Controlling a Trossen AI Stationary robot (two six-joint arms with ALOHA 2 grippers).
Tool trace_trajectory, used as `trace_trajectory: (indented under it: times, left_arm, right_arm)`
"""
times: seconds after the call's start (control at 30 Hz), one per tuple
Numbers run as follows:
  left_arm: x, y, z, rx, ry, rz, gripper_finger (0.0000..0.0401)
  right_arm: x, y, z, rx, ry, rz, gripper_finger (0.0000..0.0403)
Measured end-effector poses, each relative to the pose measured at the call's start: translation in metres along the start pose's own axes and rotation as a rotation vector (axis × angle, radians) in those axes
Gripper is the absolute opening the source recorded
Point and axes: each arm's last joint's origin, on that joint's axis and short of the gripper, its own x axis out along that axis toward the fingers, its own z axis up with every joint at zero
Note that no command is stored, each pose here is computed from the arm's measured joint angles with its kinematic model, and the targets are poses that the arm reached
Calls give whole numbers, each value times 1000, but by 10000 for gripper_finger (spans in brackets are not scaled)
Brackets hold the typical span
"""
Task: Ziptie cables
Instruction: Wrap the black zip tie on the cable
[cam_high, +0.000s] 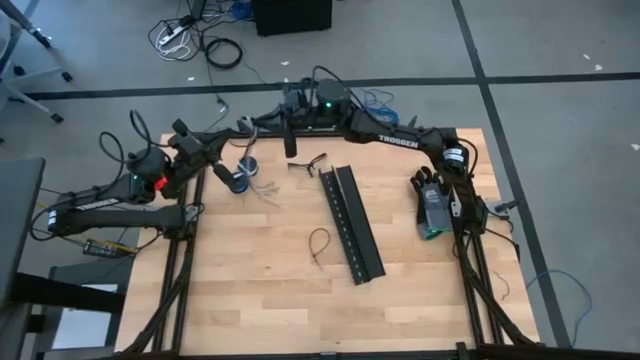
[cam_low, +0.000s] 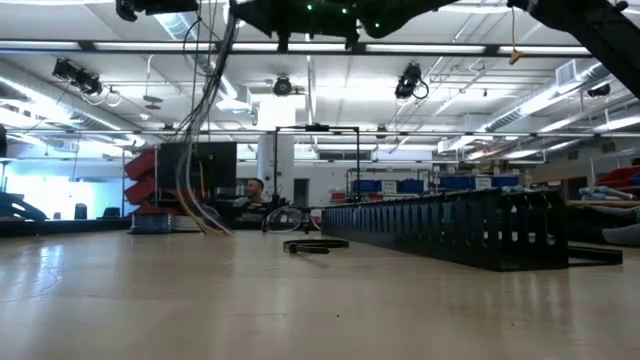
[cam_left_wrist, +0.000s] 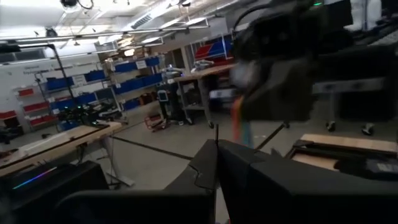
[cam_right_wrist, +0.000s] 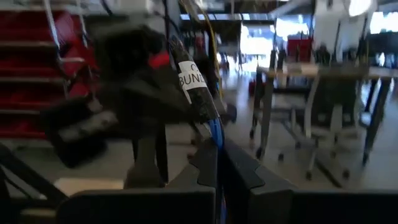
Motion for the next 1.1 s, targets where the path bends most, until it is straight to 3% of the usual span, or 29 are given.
trace_trajectory:
  times: [0.23, 0.4, 0.5, 0.57, 0.8, 1.1]
  left_arm:
    - [-6, 10, 22, 42, 4, 19, 0]
    - [-12, 20, 39, 69, 15, 35, 0]
    - [-13, 21, 41, 78, 39, 32, 0]
    - [-10, 17, 34, 80, 82, 11, 0]
    - [19, -31, -23, 113, 205, -122, 0]
    - [42, -83, -54, 67, 206, -232, 0]
  right_arm:
    - [6, 13, 3, -21, -47, -3, 0]
    - [6, 13, 9, 9, -97, -4, 0]
    - [5, 12, 10, 49, -57, 18, 0]
    - [5, 10, 3, 76, 15, 27, 0]
    - [-16, 4, -14, 178, 360, 1, 0]
    - [-74, 26, 22, 149, 651, 1, 0]
